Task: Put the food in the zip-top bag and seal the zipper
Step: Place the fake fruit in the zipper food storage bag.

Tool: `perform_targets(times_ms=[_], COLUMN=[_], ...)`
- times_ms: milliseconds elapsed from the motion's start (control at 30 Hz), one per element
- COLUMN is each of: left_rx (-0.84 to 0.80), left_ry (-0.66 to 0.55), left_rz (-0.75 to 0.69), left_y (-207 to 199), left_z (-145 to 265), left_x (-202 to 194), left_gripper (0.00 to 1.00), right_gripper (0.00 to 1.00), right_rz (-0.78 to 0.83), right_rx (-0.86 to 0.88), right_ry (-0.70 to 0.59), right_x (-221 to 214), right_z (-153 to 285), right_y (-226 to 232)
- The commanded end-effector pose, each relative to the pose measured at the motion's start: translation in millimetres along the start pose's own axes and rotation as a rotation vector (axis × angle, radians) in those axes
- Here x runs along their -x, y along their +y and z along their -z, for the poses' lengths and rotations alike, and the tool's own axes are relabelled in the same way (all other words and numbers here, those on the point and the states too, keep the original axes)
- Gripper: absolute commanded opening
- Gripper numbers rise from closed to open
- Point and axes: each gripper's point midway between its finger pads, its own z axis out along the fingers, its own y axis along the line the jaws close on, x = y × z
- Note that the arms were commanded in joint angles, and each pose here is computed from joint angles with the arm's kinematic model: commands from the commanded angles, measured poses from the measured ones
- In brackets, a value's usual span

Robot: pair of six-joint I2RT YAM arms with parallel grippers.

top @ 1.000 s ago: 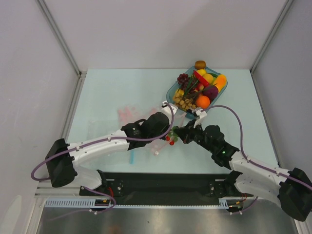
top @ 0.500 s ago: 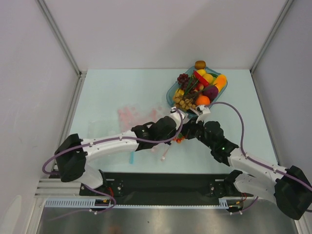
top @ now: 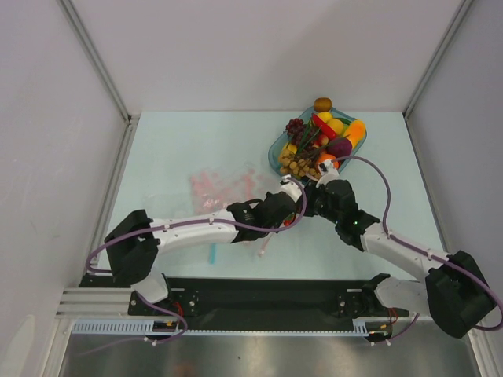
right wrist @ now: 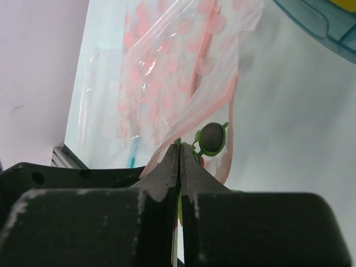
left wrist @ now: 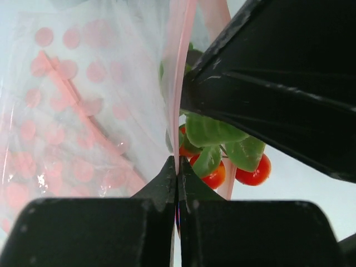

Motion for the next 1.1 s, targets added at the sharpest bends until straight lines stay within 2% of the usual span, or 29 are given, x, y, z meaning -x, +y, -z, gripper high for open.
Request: perform_targets(times_ms=[0,33,233,467,567,767,833,1067], left_rx=[0.051,0.041,0.031,0.09,0.105,0.135,0.149,0.143], left_ry=[-0.068,-0.072,-0.145,-0.109,-0.079,-0.039,-0.034,-0.027], left_rz=[0.056,0.061,0.113,0.188,0.214,0.193,0.189,0.219], left_y=[7,7,19,44,54,55,57,67], left_z=[9,11,32,29,23,12,10,10], left_x=[26,26,36,27,21,16,15,14], left_gripper=[0.0,0.0,0.0,0.01,0.0,0.0,0.0,0.0], right_gripper=[0.0,0.0,0.0,0.0,0.0,0.0,0.0,0.01], right_rz=[-0.034,-0.05,-0.032,0.008,0.08,0.299,0.33,0.36], right_rx=[-0.053,-0.168,-0.407,-0.443,-0.382,-0.081,0.01,0.128], right_ry=[-0.09,-0.148,-0.18,-0.182,-0.17,-0.176,-0.202,-0.245], right_x=[22,29,31,33,35,35,34,34], right_z=[5,6,7,8,9,28,40,58], right_y=[7,-12,-47,-51,-38,18,31,50])
